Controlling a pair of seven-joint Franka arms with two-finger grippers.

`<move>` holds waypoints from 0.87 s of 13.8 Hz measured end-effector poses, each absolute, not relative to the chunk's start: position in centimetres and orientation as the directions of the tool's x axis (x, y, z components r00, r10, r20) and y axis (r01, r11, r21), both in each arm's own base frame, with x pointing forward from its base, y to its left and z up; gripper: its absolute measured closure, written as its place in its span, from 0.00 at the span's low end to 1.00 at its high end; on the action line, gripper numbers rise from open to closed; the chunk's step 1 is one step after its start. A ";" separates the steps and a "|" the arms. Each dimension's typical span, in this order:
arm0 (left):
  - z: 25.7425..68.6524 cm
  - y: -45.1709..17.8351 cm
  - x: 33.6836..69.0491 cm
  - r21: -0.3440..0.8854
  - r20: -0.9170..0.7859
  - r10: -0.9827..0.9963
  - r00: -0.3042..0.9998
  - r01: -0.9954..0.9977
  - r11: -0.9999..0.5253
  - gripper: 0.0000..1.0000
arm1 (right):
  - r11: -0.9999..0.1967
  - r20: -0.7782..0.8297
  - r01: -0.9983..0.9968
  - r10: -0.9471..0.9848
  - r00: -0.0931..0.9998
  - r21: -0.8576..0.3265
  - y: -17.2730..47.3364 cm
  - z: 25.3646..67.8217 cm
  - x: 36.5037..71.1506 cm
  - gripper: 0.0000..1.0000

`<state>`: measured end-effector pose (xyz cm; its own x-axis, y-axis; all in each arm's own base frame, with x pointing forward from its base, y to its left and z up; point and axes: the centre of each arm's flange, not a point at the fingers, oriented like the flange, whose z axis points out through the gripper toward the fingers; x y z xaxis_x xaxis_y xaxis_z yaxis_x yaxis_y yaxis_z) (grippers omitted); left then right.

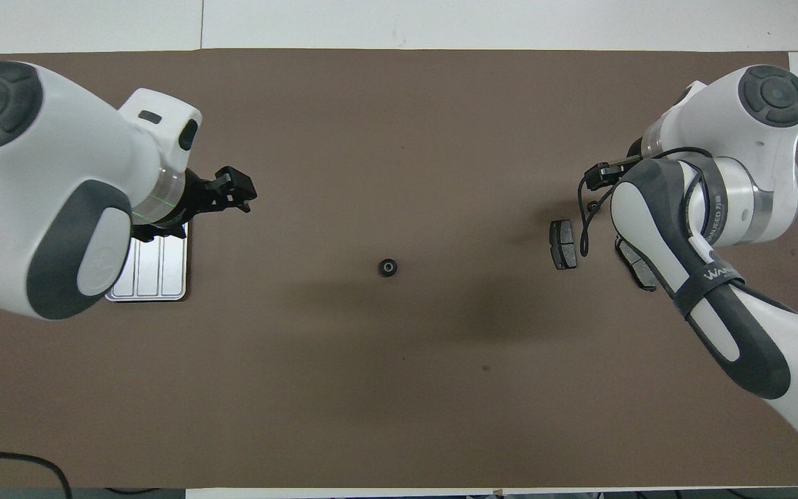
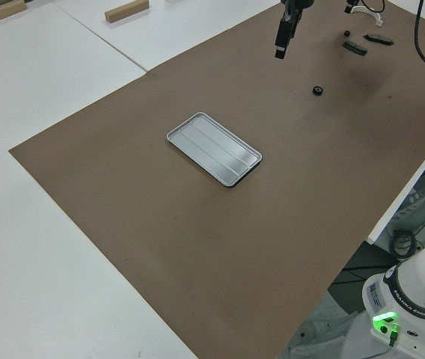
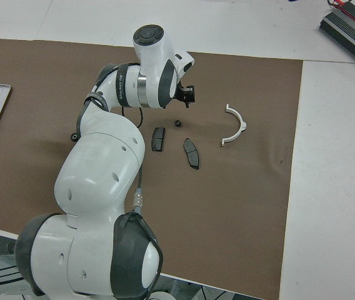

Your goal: Pick bearing gear from pile to tray

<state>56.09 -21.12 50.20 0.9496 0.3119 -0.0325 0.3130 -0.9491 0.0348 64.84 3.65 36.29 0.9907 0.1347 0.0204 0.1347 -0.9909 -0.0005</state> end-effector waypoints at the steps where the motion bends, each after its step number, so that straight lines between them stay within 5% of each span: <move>1: 48.4 -22.6 56.4 0.036 -0.035 0.318 0.948 0.319 -0.947 0.00 | -0.991 0.016 0.137 0.137 0.990 -0.002 3.8 36.0 64.7 0.20; 8: 35.6 -35.1 56.1 0.071 -0.034 0.353 0.935 0.354 -0.932 0.00 | -0.990 0.023 0.143 0.143 0.989 -0.003 4.1 34.4 64.1 0.19; 12: 34.3 -36.2 55.9 0.076 -0.032 0.365 0.930 0.367 -0.927 0.00 | -0.990 0.020 0.143 0.143 0.990 -0.003 4.1 33.8 63.8 0.20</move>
